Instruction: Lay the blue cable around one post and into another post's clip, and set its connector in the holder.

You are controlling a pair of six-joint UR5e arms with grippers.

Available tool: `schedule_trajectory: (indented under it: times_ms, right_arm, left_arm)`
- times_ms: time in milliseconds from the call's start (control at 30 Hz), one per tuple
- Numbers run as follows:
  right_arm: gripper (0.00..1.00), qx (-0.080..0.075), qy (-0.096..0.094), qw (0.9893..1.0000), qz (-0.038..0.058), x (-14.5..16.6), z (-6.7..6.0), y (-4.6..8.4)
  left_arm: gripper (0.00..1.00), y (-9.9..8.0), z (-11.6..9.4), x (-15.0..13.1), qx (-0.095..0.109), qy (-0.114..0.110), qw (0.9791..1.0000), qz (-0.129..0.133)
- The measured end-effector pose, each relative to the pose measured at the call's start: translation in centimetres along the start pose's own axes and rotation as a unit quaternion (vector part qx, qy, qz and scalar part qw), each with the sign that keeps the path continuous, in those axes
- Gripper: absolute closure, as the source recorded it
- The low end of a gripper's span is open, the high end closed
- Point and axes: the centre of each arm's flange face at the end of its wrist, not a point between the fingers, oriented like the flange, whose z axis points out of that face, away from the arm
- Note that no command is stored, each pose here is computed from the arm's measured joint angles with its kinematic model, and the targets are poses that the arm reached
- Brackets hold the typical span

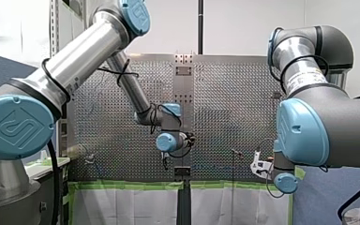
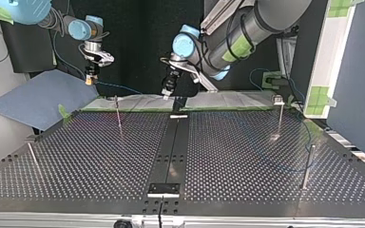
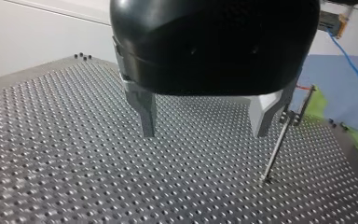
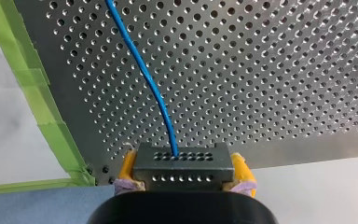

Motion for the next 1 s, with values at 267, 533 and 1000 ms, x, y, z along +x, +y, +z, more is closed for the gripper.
schedule_trajectory:
  times_ms: [267,533,1000]
  right_arm:
    - [1.0,0.001,0.0,1.0,-0.0005,0.0,0.0,-0.1]
    - [1.0,0.001,0.0,1.0,-0.0005,0.0,0.0,-0.2]
    - [1.0,0.002,0.001,1.0,-0.0044,0.0,0.1,-0.2]
  left_arm:
    - [0.0,-0.1,1.0,2.5,0.003,0.017,0.9998,0.009]
    - [0.0,0.1,2.4,5.1,0.0,0.032,0.9994,0.012]
    - [0.0,2.7,1.1,11.9,-0.018,0.082,0.9962,0.024]
